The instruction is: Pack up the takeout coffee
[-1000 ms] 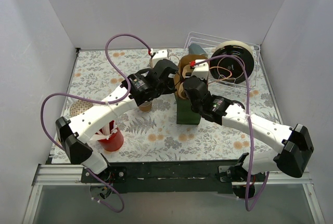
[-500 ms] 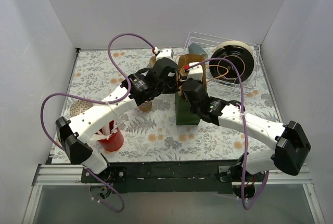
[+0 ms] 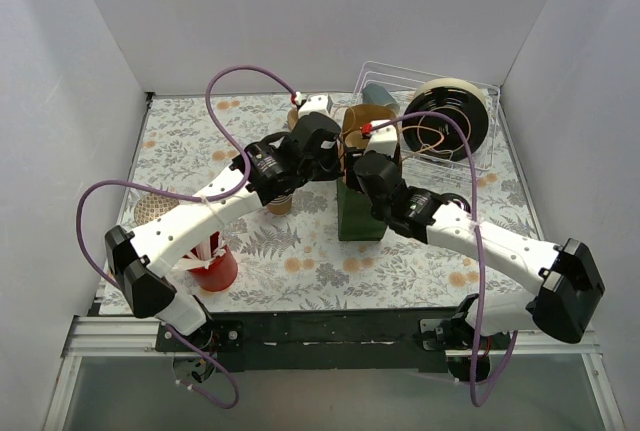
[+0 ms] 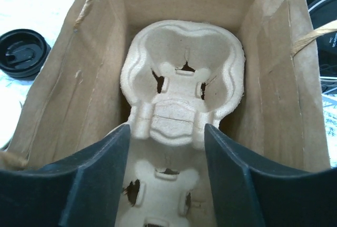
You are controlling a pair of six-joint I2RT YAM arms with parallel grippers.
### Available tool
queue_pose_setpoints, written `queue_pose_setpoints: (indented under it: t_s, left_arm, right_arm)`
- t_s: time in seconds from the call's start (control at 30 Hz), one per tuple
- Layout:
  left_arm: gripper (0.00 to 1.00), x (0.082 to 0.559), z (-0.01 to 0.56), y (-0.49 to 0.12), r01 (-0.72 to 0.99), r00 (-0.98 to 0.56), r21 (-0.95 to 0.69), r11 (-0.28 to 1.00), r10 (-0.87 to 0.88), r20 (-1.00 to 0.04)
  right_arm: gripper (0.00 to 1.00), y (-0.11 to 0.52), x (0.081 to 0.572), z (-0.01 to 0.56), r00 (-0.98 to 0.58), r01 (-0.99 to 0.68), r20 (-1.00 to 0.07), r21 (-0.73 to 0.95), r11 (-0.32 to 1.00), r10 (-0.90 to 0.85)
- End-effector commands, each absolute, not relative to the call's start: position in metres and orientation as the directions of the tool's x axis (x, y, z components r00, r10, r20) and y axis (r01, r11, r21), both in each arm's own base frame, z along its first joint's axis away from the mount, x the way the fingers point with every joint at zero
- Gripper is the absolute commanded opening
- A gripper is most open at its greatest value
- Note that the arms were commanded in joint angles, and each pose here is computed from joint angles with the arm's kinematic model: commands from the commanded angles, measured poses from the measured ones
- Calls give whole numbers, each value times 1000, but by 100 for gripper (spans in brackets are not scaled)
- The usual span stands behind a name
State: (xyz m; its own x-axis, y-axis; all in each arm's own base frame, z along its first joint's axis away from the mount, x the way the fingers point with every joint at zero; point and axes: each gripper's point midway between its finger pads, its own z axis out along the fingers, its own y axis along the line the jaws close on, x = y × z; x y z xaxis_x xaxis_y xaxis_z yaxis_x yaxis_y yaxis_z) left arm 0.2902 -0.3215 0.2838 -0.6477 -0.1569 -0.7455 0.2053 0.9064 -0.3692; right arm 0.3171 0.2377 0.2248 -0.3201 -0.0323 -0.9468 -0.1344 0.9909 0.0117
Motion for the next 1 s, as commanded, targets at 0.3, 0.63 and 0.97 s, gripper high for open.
queue_pose_setpoints:
  t_s: [0.3, 0.63, 0.97]
  left_arm:
    - [0, 282, 295, -303, 220, -631, -341, 914, -133, -764]
    - [0, 247, 318, -319, 513, -585, -362, 779, 9, -811]
    - [0, 208, 329, -302, 715, -441, -317, 623, 50, -896]
  right_arm:
    - [68, 238, 295, 325, -288, -186, -930, 290, 939, 230]
    - [44, 238, 278, 369, -258, -358, -965, 139, 923, 45]
    - [40, 251, 257, 351, -235, -663, -943, -23, 748, -236]
